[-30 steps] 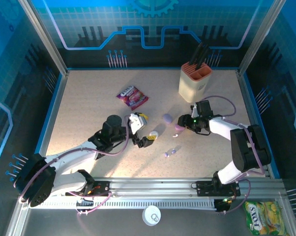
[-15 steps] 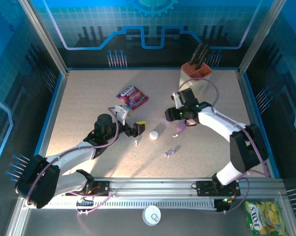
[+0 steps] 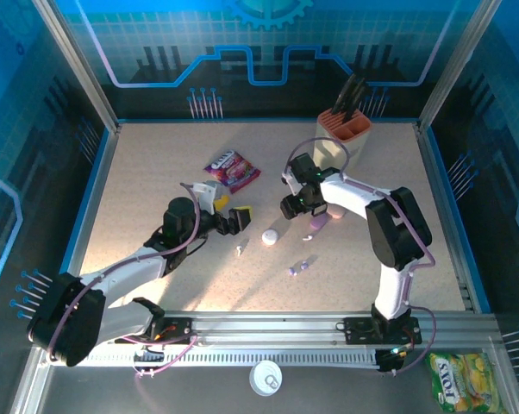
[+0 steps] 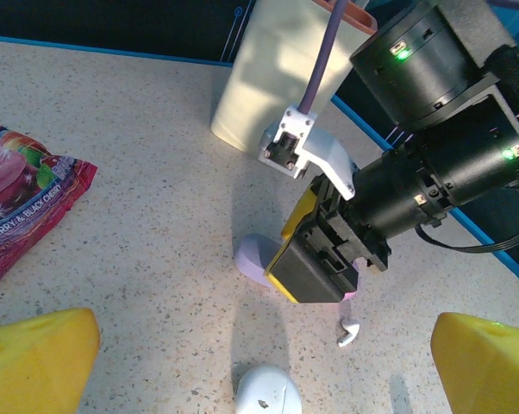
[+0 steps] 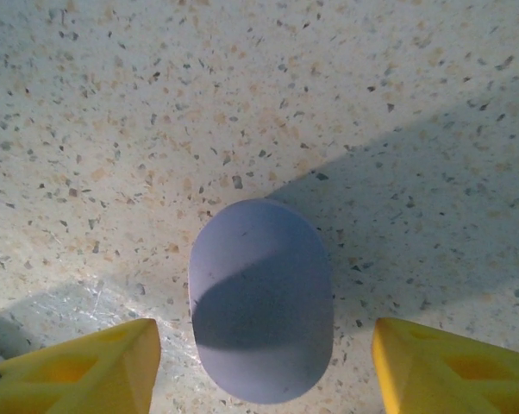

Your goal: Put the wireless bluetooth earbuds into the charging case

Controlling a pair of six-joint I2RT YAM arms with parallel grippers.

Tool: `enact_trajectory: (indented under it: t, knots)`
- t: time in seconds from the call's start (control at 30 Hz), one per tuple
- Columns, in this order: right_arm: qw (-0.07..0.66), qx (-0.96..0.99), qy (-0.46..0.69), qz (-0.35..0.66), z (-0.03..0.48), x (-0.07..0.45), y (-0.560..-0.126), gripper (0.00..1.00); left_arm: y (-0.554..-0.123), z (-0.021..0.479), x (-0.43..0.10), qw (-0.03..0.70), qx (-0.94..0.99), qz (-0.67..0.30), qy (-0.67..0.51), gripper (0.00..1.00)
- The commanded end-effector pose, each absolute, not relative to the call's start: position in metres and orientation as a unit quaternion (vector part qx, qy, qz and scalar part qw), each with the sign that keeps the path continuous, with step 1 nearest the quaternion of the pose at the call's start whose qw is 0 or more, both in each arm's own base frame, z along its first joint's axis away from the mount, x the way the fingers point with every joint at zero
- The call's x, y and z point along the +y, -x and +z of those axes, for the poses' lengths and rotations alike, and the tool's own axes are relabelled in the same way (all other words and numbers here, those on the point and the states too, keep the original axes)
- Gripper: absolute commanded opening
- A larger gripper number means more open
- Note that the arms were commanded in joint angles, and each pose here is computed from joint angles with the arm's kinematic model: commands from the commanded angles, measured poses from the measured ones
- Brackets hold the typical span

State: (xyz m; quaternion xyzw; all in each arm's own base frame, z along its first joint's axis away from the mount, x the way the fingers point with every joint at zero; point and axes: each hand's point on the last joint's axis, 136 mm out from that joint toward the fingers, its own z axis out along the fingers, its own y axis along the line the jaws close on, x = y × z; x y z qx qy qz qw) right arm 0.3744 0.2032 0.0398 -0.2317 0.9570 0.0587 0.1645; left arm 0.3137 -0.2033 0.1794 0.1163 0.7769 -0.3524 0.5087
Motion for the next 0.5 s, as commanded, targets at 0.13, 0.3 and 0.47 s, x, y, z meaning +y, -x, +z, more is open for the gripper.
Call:
enact_trajectory:
  t: [0.13, 0.3, 0.47]
  knots:
    - [0.134, 0.958, 0.245, 0.061, 0.0268, 0.2074, -0.3701, 0.53, -0.3126, 0.1909, -0.2078, 0.51, 0.767, -0.367, -0.127, 0.99]
    - [0.132, 0.959, 0.243, 0.061, 0.0247, 0.2078, -0.3701, 0.43, -0.3116, 0.1916, -0.2077, 0.51, 0.767, -0.367, -0.129, 0.99]
    - [0.141, 0.957, 0.245, 0.061, 0.0302, 0.2066, -0.3689, 0.38, -0.3111, 0.1906, -0.2066, 0.508, 0.771, -0.363, -0.128, 0.99]
